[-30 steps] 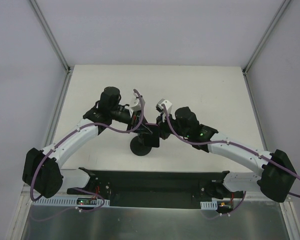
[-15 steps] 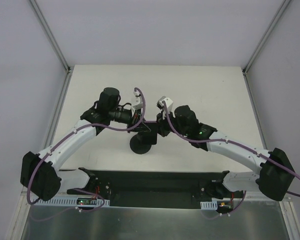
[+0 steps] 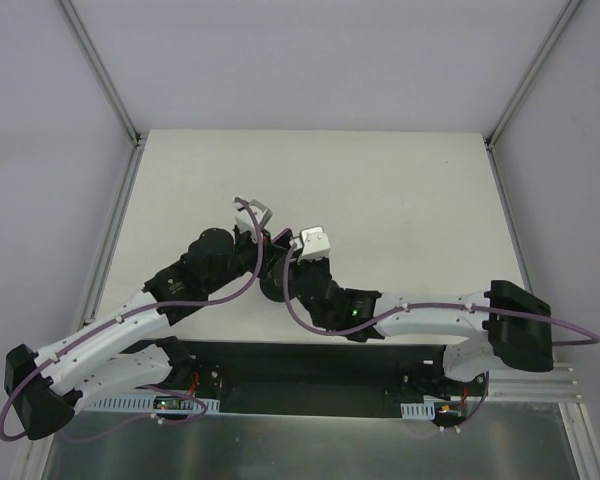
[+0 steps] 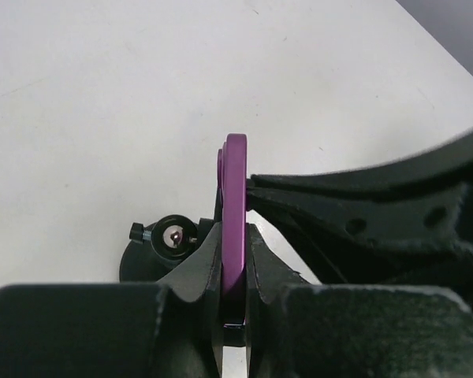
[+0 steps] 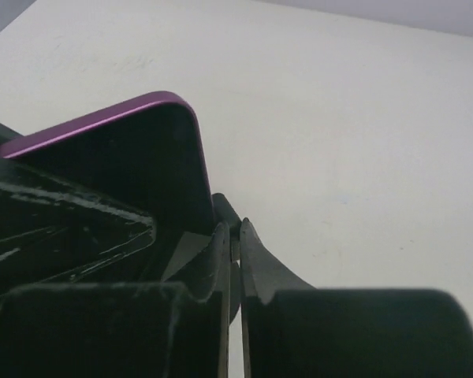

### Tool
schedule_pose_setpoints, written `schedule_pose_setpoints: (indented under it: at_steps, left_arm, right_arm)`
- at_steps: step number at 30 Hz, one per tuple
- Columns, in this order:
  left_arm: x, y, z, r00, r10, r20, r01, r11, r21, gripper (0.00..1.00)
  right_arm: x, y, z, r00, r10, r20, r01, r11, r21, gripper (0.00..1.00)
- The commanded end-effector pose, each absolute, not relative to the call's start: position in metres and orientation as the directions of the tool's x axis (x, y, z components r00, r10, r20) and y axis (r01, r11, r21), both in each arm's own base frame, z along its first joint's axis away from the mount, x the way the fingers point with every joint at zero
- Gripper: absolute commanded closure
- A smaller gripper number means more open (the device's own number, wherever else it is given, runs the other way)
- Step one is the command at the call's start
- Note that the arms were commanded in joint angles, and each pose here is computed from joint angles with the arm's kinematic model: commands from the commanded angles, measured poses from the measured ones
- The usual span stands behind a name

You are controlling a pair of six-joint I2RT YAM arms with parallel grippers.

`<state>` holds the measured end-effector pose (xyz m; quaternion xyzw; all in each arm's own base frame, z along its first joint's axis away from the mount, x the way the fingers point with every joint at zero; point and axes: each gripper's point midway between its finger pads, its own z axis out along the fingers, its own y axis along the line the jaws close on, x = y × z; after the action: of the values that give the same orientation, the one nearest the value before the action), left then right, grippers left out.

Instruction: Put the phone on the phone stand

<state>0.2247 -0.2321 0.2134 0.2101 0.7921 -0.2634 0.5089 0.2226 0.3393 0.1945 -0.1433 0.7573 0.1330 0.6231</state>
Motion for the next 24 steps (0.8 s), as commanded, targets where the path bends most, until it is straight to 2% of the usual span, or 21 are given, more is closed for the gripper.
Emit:
schedule_pose_setpoints:
  at_steps: [1,3,4,5,6,7,8,10,12,13,14,16,24]
  left_arm:
    - [0.28,-0.171,0.188,-0.357,-0.011,-0.934,0.208,0.974,-0.091,1.0]
    - [0.279,-0.174,0.187,-0.36,-0.011,-0.933,0.222,0.97,-0.098,1.0]
    - [0.277,-0.177,0.187,-0.363,-0.002,-0.932,0.244,0.965,-0.097,1.0]
    - [0.275,-0.179,0.186,-0.364,0.004,-0.931,0.261,0.96,-0.098,1.0]
    - [0.273,-0.18,0.183,-0.368,0.013,-0.93,0.275,0.957,-0.095,1.0]
    - [0.27,-0.182,0.184,-0.364,0.022,-0.931,0.3,0.949,-0.095,1.0]
    - [0.269,-0.181,0.184,-0.364,0.02,-0.931,0.304,0.948,-0.098,1.0]
    - [0.263,-0.181,0.185,-0.358,0.021,-0.934,0.328,0.939,-0.105,1.0]
    - [0.26,-0.179,0.183,-0.361,0.021,-0.932,0.33,0.938,-0.106,1.0]
    - [0.258,-0.178,0.187,-0.351,0.017,-0.936,0.337,0.935,-0.109,1.0]
    - [0.256,-0.178,0.188,-0.351,0.02,-0.936,0.347,0.931,-0.11,1.0]
    - [0.254,-0.178,0.192,-0.34,0.034,-0.94,0.367,0.925,-0.099,1.0]
    - [0.257,-0.158,0.2,-0.294,0.164,-0.942,0.349,0.936,0.054,1.0]
  right_arm:
    - [0.185,0.374,0.276,-0.091,0.273,-0.958,-0.286,0.914,0.288,1.0]
    - [0.175,0.382,0.282,-0.098,0.271,-0.958,-0.304,0.908,0.288,0.99]
    - [0.165,0.385,0.276,-0.115,0.236,-0.965,-0.327,0.908,0.261,0.92]
    - [0.16,0.383,0.279,-0.117,0.225,-0.967,-0.343,0.905,0.252,0.51]
    - [0.153,0.383,0.272,-0.118,0.196,-0.973,-0.379,0.897,0.227,0.34]
    - [0.144,0.382,0.272,-0.105,0.19,-0.976,-0.404,0.889,0.216,0.23]
    - [0.142,0.373,0.275,-0.033,0.086,-0.996,-0.425,0.901,0.092,0.15]
    - [0.14,0.356,0.268,0.016,0.066,-0.998,-0.445,0.894,0.052,0.09]
    - [0.144,0.342,0.246,-0.012,0.052,-0.999,-0.467,0.883,0.052,0.07]
    - [0.148,0.33,0.217,-0.042,0.012,-0.999,-0.487,0.873,0.031,0.07]
    - [0.148,0.326,0.218,-0.139,0.143,-0.98,-0.503,0.842,0.194,0.07]
    - [0.153,0.315,0.179,-0.216,0.081,-0.973,-0.554,0.81,0.191,0.08]
    - [0.155,0.3,0.171,-0.274,0.087,-0.958,-0.635,0.732,0.248,0.07]
